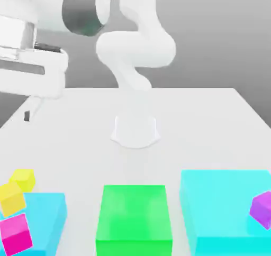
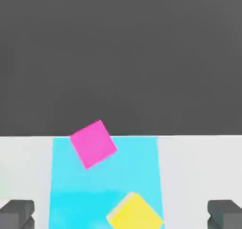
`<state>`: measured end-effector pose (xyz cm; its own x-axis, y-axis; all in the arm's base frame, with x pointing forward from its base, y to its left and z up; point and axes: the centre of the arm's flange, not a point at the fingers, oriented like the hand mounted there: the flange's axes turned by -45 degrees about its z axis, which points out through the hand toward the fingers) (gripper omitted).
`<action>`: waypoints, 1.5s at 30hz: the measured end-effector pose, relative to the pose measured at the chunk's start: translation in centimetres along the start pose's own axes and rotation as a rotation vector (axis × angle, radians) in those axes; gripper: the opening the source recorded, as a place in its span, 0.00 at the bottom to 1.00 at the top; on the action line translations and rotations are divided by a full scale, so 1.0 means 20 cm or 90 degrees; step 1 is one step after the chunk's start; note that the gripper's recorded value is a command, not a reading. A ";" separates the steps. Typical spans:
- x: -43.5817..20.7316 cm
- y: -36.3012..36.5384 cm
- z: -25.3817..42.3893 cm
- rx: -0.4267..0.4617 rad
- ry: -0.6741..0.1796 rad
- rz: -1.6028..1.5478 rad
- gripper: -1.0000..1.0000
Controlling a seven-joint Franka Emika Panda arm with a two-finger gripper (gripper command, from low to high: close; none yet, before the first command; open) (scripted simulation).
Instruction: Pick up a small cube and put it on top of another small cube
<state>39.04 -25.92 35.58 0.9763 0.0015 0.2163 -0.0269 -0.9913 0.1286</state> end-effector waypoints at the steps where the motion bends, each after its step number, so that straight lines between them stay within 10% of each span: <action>1: -0.07 0.04 0.10 0.006 -0.019 -0.001 0.50; 13: -0.78 0.20 0.95 0.082 -0.139 0.000 0.50; 14: -0.80 0.19 0.99 0.082 -0.139 0.000 0.00; 27: -0.74 0.23 0.73 0.084 -0.141 -0.013 0.00; 45: 0.32 0.13 0.46 -0.007 -0.191 0.165 0.00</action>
<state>47.11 -29.63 28.36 0.9563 -0.2883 -0.0487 -0.2811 -0.9524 0.1176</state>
